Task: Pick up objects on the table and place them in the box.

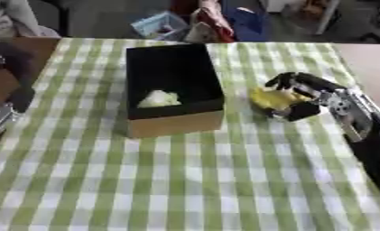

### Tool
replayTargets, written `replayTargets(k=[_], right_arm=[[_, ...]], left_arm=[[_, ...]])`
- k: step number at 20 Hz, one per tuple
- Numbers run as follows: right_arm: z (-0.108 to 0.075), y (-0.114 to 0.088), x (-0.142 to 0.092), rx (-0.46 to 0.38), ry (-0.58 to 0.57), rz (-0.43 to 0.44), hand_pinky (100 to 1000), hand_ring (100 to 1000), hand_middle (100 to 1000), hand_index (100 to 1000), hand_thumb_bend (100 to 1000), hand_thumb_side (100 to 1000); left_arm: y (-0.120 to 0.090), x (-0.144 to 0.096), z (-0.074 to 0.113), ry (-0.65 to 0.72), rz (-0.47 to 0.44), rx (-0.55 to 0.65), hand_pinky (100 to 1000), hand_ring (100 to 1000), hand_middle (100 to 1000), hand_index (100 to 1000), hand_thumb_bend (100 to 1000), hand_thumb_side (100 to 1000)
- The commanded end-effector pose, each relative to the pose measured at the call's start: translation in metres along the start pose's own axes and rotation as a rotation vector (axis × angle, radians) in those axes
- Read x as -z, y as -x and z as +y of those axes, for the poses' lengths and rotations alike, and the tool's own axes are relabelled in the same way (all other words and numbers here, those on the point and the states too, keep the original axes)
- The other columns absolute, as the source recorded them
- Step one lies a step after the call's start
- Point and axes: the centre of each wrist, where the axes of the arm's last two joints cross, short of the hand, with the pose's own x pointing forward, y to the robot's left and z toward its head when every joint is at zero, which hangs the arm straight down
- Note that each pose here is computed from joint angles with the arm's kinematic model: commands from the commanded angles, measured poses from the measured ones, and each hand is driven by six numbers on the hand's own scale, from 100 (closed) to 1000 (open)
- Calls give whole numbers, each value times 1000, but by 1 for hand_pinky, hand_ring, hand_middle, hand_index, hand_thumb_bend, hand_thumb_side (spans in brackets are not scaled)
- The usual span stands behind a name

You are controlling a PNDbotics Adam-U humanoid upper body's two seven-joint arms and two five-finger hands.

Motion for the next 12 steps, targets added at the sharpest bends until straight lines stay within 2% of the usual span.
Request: replayTargets(k=[1, 6, 10, 11, 12], right_arm=[[-10, 9, -5, -31, 27, 43, 782, 759, 787, 862, 361, 533], [-4, 18, -12, -30, 47, 94, 765, 725, 755, 835, 328, 500], [0, 22, -15, -30, 77, 116, 740, 647, 682, 775, 242, 415], [1, 23, -16, -31, 87, 117, 732, 609, 638, 742, 189, 371], [1, 23, -16, -30, 100, 116, 728, 593, 618, 726, 175, 354]], left_arm=[[-7, 1, 8, -2, -16, 34, 617, 507, 558, 769, 268, 399], [-6, 0, 7, 1, -9, 36, 617, 506, 557, 769, 265, 402], [-4, -1, 7, 3, -4, 38, 617, 506, 557, 769, 264, 404], [-4, -1, 7, 3, -3, 39, 616, 506, 557, 769, 263, 404], [-4, -1, 7, 3, -2, 39, 617, 506, 557, 769, 263, 404]])
